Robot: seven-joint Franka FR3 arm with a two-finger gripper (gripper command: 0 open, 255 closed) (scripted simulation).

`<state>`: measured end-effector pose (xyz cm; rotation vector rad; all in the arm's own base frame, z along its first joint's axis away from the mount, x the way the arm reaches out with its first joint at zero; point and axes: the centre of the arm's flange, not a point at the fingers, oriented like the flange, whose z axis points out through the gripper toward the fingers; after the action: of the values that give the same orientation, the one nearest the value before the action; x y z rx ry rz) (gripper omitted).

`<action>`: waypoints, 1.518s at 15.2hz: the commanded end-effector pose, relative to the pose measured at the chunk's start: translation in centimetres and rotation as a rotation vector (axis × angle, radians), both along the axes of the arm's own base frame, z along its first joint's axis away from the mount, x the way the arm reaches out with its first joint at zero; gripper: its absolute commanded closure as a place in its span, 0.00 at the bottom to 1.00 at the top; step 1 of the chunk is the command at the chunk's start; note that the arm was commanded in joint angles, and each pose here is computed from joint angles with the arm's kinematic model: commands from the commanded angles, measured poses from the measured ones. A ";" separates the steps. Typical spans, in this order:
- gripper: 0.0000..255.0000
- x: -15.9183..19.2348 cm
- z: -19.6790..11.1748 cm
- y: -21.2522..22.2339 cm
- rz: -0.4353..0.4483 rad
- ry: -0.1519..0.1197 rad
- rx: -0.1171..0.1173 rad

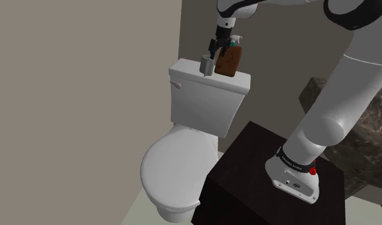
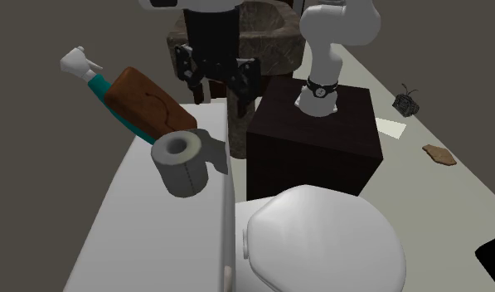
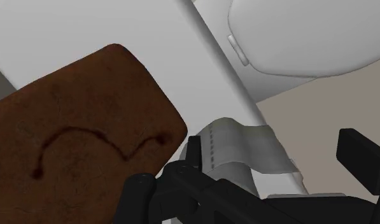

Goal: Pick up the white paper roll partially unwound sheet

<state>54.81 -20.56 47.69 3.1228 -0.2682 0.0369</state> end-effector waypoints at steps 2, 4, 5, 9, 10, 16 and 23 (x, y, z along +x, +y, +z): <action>0.00 3.1 -1.3 -2.4 -0.002 0.002 0.005; 0.00 4.9 -2.3 -4.1 -0.005 0.003 0.009; 0.00 5.6 -2.6 -4.7 -0.005 0.004 0.011; 0.00 5.6 -4.7 -4.7 -0.005 0.004 0.011; 0.00 5.6 -5.2 -4.7 -0.005 0.004 0.011; 1.00 5.6 -6.6 -4.6 -0.005 0.004 0.011; 1.00 5.5 -6.6 -4.6 -0.005 0.004 0.011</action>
<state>60.29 -25.27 41.23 3.1307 -0.2799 0.0335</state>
